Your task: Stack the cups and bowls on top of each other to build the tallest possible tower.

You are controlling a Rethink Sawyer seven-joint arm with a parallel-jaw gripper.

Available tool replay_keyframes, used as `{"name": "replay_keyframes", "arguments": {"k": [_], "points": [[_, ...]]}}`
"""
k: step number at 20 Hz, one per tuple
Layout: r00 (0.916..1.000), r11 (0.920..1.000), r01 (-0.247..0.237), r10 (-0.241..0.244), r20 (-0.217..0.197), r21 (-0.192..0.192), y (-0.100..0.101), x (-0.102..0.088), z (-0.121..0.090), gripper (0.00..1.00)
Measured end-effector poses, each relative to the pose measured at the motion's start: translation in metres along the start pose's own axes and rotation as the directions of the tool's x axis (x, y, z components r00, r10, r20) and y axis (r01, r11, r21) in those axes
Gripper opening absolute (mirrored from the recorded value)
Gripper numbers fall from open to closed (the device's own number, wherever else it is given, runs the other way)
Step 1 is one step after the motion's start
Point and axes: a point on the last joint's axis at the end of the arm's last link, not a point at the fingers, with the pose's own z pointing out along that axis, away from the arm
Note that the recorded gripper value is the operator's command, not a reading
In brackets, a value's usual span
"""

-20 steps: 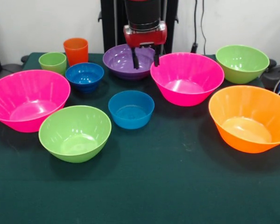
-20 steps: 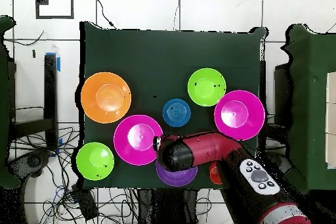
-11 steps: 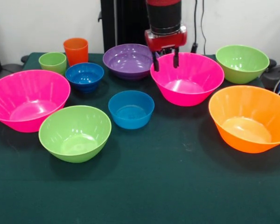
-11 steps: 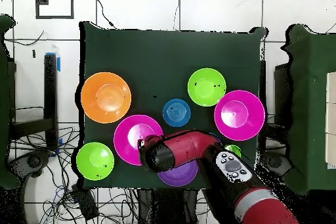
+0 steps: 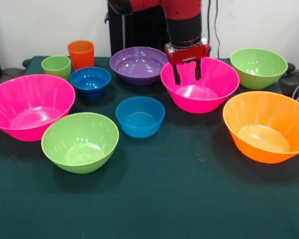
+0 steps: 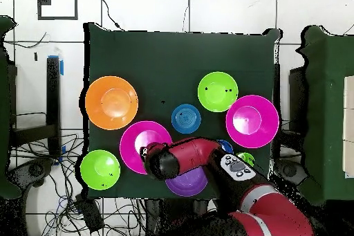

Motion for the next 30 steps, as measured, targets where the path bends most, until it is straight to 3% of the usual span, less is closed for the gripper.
{"name": "replay_keyframes", "arguments": {"k": [5, 10, 19, 26, 30], "points": [[0.9998, 0.9998, -0.016, 0.016, -0.014, -0.015, -0.005, 0.005, 0.009, 1.0], [0.9992, 0.9992, -0.039, 0.039, -0.003, -0.011, -0.018, 0.003, 0.004, 1.0], [0.9969, 0.9959, -0.078, 0.077, 0.019, 0.046, -0.056, -0.018, -0.047, 1.0], [0.9969, 0.9944, -0.078, 0.077, 0.018, 0.071, -0.063, -0.027, -0.067, 1.0], [0.9973, 0.9953, -0.07, 0.068, 0.029, 0.067, -0.061, -0.032, -0.071, 1.0]]}}
